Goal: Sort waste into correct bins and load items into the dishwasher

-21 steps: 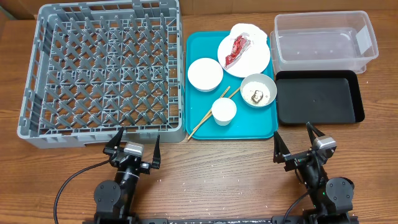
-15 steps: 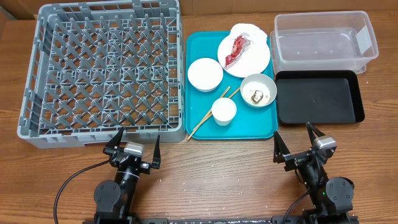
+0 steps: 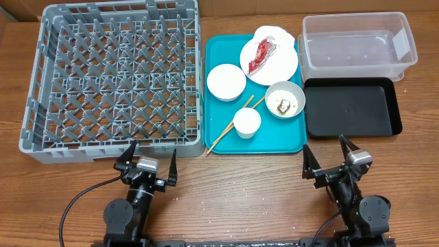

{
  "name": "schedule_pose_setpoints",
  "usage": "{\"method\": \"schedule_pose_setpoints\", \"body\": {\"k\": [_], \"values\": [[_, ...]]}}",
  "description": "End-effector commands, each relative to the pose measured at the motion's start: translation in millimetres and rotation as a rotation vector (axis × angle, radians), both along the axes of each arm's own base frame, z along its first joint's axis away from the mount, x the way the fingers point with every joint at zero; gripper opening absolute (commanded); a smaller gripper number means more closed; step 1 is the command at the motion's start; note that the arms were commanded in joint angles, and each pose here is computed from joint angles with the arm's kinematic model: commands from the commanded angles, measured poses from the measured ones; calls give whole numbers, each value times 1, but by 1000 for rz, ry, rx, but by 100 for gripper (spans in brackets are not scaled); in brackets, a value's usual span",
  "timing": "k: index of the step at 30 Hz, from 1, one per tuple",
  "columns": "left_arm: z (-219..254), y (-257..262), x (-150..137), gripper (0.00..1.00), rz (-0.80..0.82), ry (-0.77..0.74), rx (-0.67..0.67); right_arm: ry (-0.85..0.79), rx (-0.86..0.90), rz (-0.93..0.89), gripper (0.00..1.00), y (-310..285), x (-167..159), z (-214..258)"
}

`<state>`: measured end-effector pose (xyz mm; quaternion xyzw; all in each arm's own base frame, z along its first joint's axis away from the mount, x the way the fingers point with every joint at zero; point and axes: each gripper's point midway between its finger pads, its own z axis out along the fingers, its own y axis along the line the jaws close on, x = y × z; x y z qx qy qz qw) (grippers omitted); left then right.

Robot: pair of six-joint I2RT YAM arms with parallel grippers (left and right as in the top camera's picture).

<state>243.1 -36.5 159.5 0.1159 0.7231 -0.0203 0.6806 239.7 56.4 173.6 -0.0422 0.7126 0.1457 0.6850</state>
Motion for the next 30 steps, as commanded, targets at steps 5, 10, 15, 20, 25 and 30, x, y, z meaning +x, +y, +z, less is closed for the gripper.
{"method": "schedule_pose_setpoints", "body": {"k": [5,10,15,20,25,30], "values": [[-1,3,1,100,13,-10,11,-4,-3,-26,100,-4,1,-2],[-1,3,1,100,13,-10,11,-4,-3,-26,100,-4,1,-2],[-1,3,1,100,13,-10,11,-2,1,-21,100,-4,1,-2],[-1,3,1,100,13,-10,11,-2,1,-18,100,-3,1,-2],[-1,3,1,100,13,-10,11,-1,2,28,100,4,-2,0],[-1,3,1,100,13,-10,11,17,0,54,100,8,-7,8]]}}
